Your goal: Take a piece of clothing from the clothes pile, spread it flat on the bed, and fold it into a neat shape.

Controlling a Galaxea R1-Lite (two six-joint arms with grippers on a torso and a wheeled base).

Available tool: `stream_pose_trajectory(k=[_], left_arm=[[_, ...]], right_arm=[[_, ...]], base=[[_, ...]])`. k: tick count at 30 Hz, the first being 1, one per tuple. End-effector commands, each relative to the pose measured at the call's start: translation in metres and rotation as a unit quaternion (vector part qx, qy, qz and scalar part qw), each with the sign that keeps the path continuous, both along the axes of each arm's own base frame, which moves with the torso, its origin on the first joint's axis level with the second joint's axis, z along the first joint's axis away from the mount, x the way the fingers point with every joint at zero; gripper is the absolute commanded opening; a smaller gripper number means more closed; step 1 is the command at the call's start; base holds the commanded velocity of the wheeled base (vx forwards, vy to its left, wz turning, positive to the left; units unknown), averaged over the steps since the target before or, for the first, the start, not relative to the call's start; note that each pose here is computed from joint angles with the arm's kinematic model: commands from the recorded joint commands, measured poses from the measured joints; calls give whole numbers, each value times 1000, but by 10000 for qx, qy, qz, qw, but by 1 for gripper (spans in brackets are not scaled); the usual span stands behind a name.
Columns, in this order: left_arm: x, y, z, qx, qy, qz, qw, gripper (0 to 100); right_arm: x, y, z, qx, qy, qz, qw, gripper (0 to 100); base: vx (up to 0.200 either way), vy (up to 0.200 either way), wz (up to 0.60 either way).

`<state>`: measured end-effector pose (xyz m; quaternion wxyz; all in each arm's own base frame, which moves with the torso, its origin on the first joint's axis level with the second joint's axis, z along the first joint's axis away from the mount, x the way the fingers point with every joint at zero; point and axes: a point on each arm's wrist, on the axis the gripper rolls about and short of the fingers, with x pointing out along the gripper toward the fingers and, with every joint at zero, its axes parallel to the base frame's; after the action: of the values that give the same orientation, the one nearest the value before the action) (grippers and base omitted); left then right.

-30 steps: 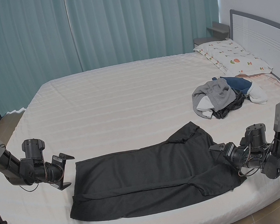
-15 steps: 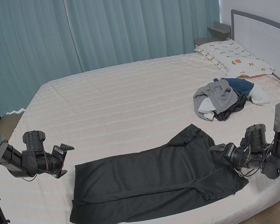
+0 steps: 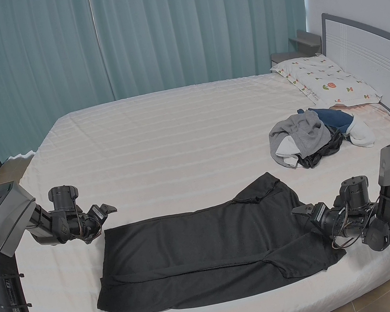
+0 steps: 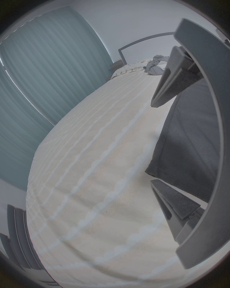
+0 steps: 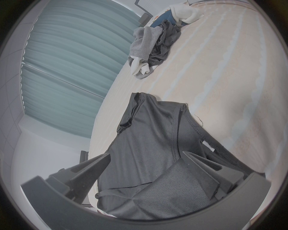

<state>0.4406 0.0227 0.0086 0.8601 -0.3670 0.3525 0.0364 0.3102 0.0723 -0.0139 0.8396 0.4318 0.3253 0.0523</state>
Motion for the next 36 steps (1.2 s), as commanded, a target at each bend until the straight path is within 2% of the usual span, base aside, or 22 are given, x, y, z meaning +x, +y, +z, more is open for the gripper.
stream_pose_trajectory(k=[1, 9, 13, 19, 25, 36], left_arm=[[11, -3, -21, 51, -19, -42, 10000, 100], [11, -9, -30, 128, -442, -115, 9989, 100], [5, -13, -39, 418, -567, -371, 9968, 100], [2, -16, -42, 592, -708, -310, 9953, 100], [4, -13, -43, 734, -714, -124, 9947, 100], [-2, -14, -45, 668, -617, -179, 9957, 100]], right_arm=[[0, 0, -8, 19, 119, 65, 9999, 100], [1, 1, -13, 46, 187, 137, 9997, 100], [1, 1, -14, 47, 170, 156, 9997, 100], [0, 1, -14, 55, 172, 169, 9997, 100], [0, 1, -14, 98, 181, 233, 9995, 100], [0, 1, -14, 98, 181, 240, 9995, 100]], base=[[0, 0, 0], [0, 0, 0], [0, 0, 0], [0, 0, 0], [0, 0, 0], [0, 0, 0]])
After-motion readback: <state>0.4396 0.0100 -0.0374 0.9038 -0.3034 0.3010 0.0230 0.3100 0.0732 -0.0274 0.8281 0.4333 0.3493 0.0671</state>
